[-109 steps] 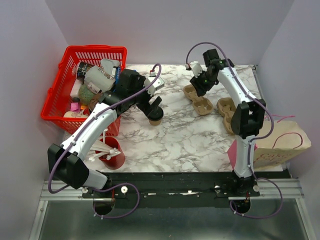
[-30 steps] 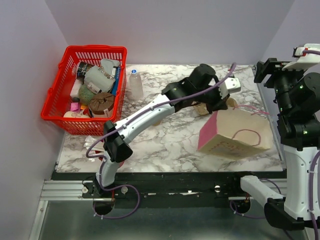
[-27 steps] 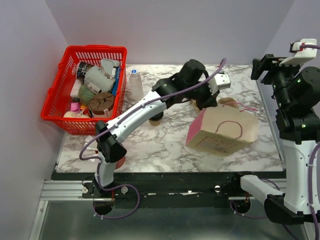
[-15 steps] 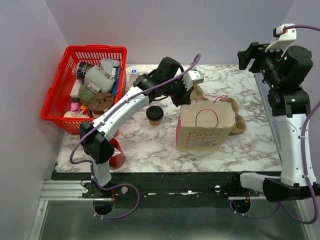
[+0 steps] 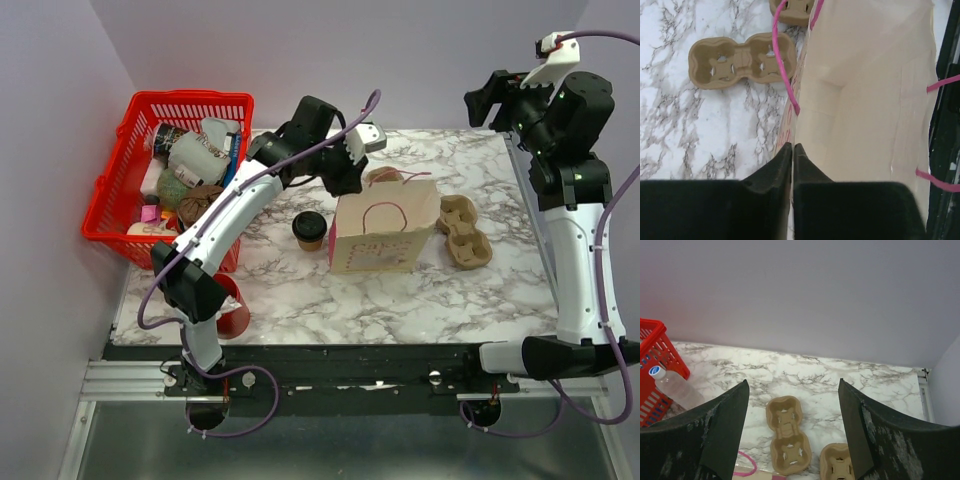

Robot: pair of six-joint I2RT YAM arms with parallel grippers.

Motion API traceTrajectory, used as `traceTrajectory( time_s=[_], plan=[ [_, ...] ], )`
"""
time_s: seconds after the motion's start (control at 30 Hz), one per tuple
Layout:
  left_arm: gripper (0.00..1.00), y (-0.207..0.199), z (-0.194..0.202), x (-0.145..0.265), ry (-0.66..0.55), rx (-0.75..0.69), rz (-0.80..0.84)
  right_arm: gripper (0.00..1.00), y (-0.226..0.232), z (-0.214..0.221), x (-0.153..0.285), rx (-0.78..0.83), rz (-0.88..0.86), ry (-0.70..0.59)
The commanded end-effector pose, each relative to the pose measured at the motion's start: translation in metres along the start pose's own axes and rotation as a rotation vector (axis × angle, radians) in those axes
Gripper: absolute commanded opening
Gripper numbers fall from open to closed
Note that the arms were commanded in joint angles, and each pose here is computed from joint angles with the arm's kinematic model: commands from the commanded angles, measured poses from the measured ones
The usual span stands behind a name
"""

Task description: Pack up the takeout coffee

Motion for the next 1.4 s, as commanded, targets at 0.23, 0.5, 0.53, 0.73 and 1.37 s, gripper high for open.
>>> traceTrajectory(
  time_s=[0.23, 0.5, 0.53, 0.73, 1.37],
  plan=[
    [0.65, 0.043, -0.022, 0.077, -0.1, 0.031, -0.285, 0.81, 0.003, -0.005, -0.011, -0.01, -0.033, -0.004],
    [0.82, 0.086, 0.06, 0.102, 0.065, 0.147, -0.373, 0.83, -0.002, 0.002, -0.014, 0.015, -0.009, 0.004],
    [0.82, 0.081, 0.076, 0.094, 0.102, 0.143, -0.332, 0.83, -0.002, 0.002, -0.014, 0.017, -0.012, 0.003],
    [0.99, 0.062, 0.125, 0.064, 0.202, 0.019, -0.115, 0.84, -0.003, 0.002, -0.015, 0.031, -0.009, 0.003],
    [0.99, 0.061, 0.165, -0.008, 0.173, -0.105, 0.037, 0.85, -0.003, 0.017, -0.007, 0.038, -0.013, 0.034]
  ],
)
Point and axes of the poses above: each gripper's point midway between its finger pads, its own x axis back along the fingers, its own y axis along the line the jaws close on, z = x × y, the point moved 3 cm from there along x, back along the fingers, and after that the axes turned 4 degrees about -x, right-handed, at the moved point
